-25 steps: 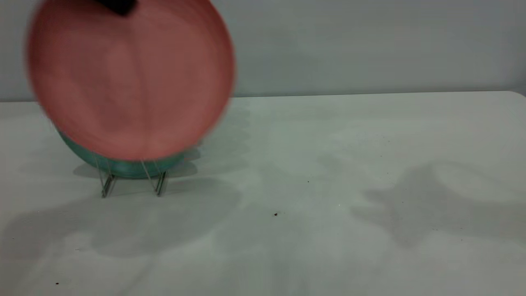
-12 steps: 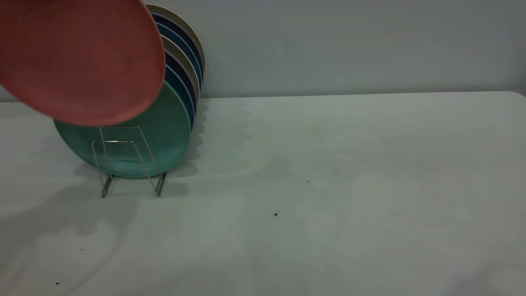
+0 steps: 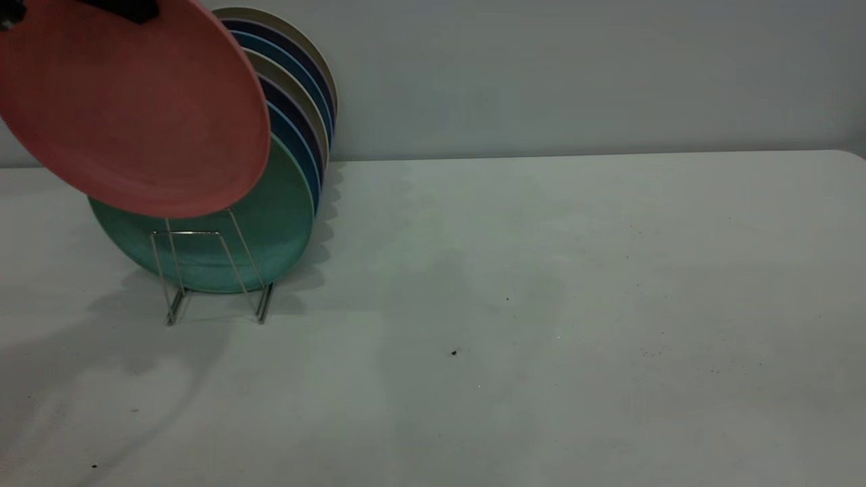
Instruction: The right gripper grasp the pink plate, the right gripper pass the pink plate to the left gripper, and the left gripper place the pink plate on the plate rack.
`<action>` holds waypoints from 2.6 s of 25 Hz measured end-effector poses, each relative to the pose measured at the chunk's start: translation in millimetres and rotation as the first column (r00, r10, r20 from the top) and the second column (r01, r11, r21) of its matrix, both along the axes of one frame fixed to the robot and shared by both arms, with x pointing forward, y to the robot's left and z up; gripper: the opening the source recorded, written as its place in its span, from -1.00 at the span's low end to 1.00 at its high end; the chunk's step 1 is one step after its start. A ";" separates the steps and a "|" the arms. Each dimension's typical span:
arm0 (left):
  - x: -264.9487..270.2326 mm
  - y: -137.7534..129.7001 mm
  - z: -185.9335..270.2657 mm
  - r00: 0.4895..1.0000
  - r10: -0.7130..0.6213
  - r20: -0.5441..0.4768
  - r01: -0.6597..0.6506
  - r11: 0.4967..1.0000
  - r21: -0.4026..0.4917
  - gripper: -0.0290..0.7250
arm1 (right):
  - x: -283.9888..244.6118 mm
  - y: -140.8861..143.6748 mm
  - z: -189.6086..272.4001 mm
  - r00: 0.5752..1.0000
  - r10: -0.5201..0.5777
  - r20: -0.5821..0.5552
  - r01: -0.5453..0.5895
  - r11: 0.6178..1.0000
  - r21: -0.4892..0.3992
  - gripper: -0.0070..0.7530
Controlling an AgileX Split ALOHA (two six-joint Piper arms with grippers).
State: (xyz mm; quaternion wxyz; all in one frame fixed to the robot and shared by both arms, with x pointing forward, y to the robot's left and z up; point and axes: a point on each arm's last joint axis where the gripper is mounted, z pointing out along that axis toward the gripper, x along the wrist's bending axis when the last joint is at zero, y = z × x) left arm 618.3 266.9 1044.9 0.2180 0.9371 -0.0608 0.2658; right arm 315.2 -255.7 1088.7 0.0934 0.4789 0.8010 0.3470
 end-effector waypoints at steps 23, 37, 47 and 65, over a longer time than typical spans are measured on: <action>16.4 0.8 -44.1 0.995 0.015 -0.097 -0.015 1.000 -0.002 -0.64 | -26.5 -18.5 -28.2 0.983 -0.185 0.002 0.184 0.974 -0.132 -0.07; 17.6 0.5 -51.3 0.988 0.052 -0.145 -0.056 0.998 -0.024 -0.20 | -26.2 -19.3 -30.0 0.982 -0.190 -0.001 0.188 0.972 -0.140 -0.07; 16.8 0.5 -48.5 0.989 0.055 -0.141 -0.059 0.998 -0.026 0.12 | -26.2 -19.3 -30.0 0.982 -0.191 -0.001 0.189 0.972 -0.140 -0.07; -106.4 1.3 124.4 0.754 0.551 -0.358 -0.653 0.687 -0.320 0.14 | -25.8 -29.8 -56.5 0.945 -0.327 0.002 0.321 0.928 -0.187 -0.07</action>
